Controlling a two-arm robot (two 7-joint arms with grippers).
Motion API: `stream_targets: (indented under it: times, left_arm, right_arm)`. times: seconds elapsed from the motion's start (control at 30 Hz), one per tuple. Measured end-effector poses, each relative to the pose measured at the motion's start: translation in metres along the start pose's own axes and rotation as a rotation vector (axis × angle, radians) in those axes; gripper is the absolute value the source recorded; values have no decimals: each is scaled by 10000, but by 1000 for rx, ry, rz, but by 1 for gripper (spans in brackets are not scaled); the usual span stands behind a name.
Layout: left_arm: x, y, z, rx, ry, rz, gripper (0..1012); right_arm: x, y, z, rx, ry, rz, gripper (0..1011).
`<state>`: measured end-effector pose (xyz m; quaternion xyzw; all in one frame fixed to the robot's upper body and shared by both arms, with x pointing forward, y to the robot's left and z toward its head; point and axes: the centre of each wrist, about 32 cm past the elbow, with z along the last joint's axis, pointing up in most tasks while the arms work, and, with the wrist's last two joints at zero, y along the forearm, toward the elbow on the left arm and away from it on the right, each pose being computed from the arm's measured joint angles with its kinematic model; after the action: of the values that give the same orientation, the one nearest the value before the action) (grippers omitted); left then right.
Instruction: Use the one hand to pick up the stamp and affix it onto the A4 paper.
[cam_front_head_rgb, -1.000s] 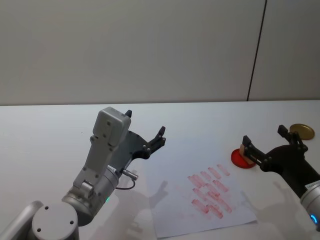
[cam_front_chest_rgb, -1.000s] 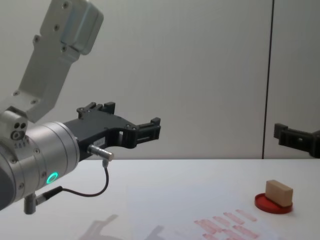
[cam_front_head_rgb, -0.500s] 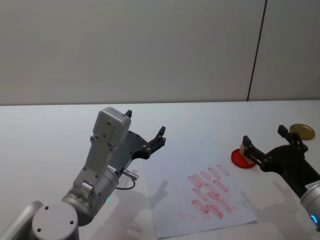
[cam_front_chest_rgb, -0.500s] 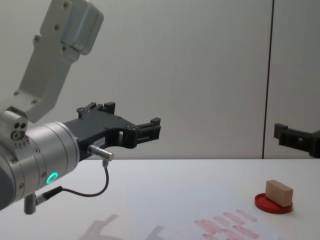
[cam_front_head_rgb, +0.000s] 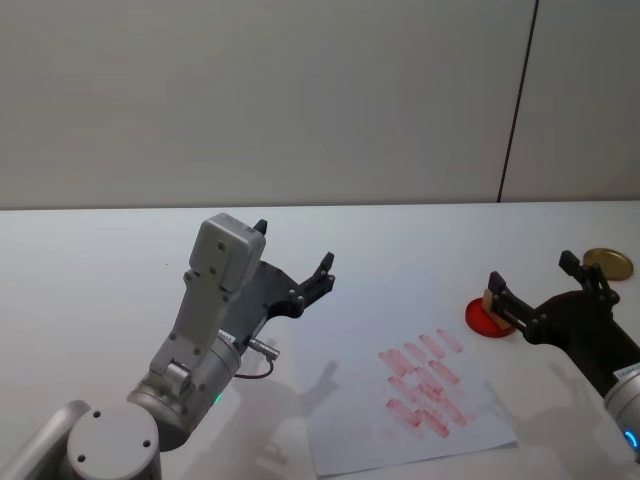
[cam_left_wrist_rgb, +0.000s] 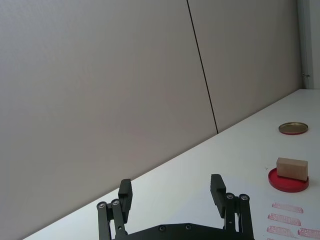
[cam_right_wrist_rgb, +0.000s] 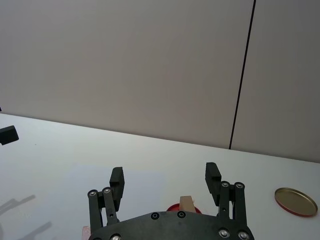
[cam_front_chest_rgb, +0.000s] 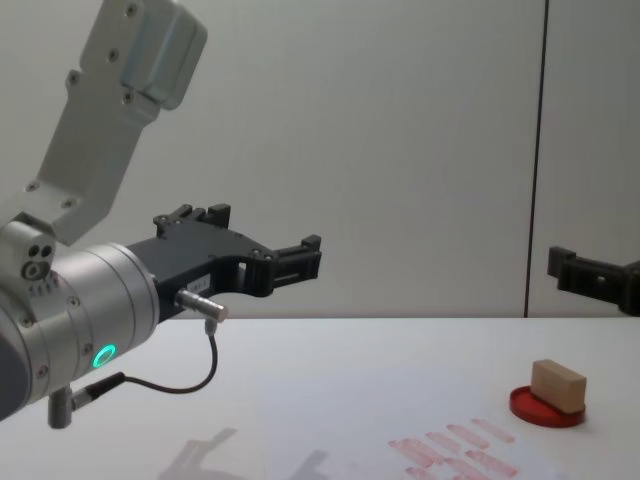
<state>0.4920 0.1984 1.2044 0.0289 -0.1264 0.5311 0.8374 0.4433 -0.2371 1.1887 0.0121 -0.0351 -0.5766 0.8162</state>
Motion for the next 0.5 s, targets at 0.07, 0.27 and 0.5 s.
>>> stream_targets:
  times: [0.07,0.27,0.5]
  left_arm:
    - [0,0,0,0,0,0,993]
    - [0,0,0,0,0,0,993]
    - [0,0,0,0,0,0,993]
  right_arm:
    - [0,0,0,0,0,0,1001]
    - [0,0,0,0,0,0,1001]
    - [0,0,0,0,0,0,1001]
